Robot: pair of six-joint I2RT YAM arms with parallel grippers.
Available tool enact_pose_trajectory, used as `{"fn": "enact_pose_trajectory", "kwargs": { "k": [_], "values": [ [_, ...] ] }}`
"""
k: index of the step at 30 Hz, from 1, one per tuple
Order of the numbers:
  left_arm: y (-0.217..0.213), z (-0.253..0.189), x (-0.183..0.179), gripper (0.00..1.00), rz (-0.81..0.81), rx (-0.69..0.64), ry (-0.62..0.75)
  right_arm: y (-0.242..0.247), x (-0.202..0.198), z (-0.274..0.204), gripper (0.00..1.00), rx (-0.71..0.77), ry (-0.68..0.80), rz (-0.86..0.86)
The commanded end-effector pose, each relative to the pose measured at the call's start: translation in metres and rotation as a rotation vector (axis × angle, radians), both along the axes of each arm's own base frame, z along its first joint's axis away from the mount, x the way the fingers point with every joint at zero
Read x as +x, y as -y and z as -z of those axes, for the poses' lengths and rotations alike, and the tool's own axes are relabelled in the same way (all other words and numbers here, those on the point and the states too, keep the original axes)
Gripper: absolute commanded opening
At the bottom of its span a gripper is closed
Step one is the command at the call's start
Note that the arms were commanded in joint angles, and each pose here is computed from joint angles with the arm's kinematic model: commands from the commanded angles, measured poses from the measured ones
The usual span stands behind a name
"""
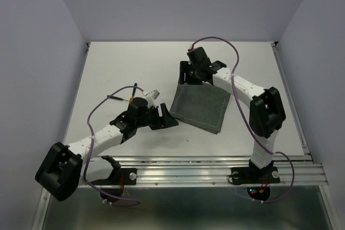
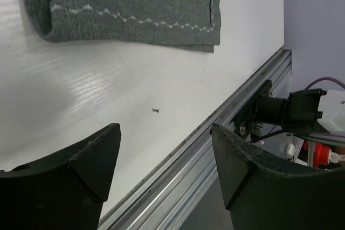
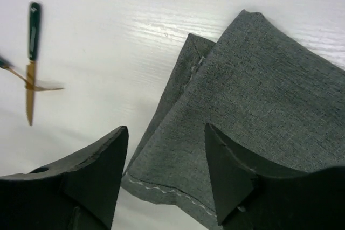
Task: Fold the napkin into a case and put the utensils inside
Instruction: Turn over the upper triangle folded napkin at the center of the board.
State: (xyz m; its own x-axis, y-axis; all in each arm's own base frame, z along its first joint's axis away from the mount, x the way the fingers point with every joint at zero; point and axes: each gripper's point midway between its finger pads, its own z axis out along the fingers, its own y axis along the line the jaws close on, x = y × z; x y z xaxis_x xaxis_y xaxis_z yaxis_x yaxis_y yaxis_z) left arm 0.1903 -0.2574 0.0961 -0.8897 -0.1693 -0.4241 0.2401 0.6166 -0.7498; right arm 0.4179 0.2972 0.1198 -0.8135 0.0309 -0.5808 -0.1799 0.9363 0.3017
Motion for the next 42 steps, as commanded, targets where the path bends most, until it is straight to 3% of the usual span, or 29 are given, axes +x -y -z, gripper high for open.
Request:
{"fn": "enact_pose_trajectory", "kwargs": {
  "k": [1, 2, 5, 9, 10, 12, 14, 20, 33, 42],
  "values": [
    [-0.001, -0.035, 0.025, 0.76, -0.036, -0.002, 0.103, 0.032, 0.001, -0.043, 0.61, 0.052, 0.107, 0.141],
    [0.0, -0.041, 0.035, 0.74, -0.052, 0.003, 0.119, 0.046, -0.001, -0.057, 0.58, 0.067, 0.129, 0.182],
    [0.005, -0.037, 0.052, 0.63, -0.061, 0.035, 0.098, 0.074, -0.025, -0.037, 0.48, 0.035, 0.089, 0.232],
    [0.025, -0.05, 0.082, 0.37, -0.049, 0.034, 0.132, 0.106, -0.064, -0.029, 0.24, 0.045, 0.057, 0.29],
    [0.026, -0.051, 0.089, 0.31, -0.051, 0.042, 0.14, 0.11, -0.071, -0.023, 0.21, 0.041, 0.044, 0.296],
    [0.033, -0.043, 0.103, 0.08, -0.043, 0.077, 0.137, 0.115, -0.093, -0.006, 0.15, 0.052, -0.009, 0.305],
    [0.036, -0.026, 0.111, 0.0, -0.029, 0.121, 0.106, 0.117, -0.106, 0.005, 0.13, 0.064, -0.046, 0.307],
    [0.034, 0.005, 0.114, 0.0, -0.017, 0.199, 0.054, 0.117, -0.141, 0.031, 0.12, 0.129, -0.131, 0.298],
    [0.022, 0.072, 0.058, 0.0, 0.031, 0.25, -0.091, 0.14, -0.186, 0.088, 0.13, 0.043, -0.261, 0.325],
    [0.035, 0.084, 0.012, 0.0, 0.089, 0.246, -0.133, 0.161, -0.208, 0.082, 0.14, -0.028, -0.273, 0.328]
  ]
}}
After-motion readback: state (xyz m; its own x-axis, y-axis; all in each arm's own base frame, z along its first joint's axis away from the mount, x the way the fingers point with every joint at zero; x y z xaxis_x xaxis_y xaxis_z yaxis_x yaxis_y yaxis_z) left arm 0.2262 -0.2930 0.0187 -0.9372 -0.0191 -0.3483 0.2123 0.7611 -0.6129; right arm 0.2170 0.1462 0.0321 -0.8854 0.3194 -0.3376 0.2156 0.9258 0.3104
